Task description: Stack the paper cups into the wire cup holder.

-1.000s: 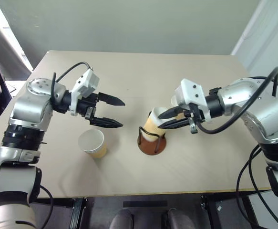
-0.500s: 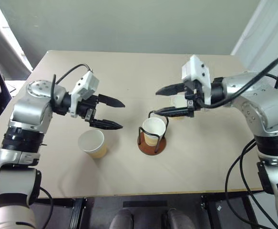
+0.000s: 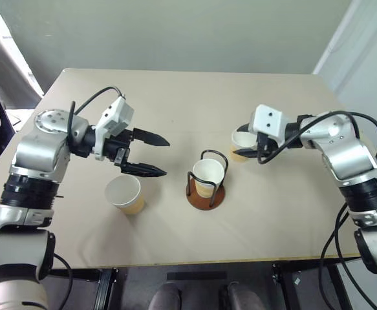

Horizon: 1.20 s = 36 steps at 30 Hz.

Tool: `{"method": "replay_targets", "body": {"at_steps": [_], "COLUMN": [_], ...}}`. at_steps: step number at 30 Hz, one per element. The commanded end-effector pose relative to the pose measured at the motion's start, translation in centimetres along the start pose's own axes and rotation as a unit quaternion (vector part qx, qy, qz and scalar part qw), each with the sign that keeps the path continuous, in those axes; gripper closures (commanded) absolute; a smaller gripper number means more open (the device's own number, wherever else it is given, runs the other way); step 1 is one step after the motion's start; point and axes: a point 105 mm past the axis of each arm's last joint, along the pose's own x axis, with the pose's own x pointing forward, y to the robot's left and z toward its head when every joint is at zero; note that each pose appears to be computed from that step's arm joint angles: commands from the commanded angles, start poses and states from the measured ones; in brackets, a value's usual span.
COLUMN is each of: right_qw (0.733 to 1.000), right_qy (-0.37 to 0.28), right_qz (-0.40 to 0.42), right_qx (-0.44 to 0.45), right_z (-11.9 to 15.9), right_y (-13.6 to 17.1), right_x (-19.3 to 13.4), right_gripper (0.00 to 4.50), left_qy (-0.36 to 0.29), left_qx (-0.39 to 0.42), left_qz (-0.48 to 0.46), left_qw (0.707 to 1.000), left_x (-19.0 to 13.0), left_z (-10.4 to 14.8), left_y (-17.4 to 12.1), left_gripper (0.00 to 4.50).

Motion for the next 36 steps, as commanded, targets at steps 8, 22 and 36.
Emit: {"method": "replay_targets", "body": {"at_steps": [8, 22, 36], "right_qw": [0.999, 0.998, 0.999], "right_qy": [0.043, 0.059, -0.024], "right_qz": [-0.005, 0.02, 0.027], "right_qx": [-0.028, -0.01, 0.022], "right_z": [-1.9, -2.9, 3.4], "right_y": [-1.4, -1.7, -2.4], "right_x": [0.8, 1.6, -4.4], "right_gripper": [1.46, 3.82, 4.48], "left_qy": [-0.007, -0.005, 0.009], "left_qx": [0.028, 0.029, 0.054], "left_qz": [0.0, -0.002, -0.004], "left_qw": [1.0, 1.0, 0.998], "left_x": [-0.5, -0.4, -0.9], "left_z": [1.2, 1.3, 1.4], "left_y": [-0.3, -0.4, -0.1], "left_gripper": [0.0, 0.0, 0.0]}}
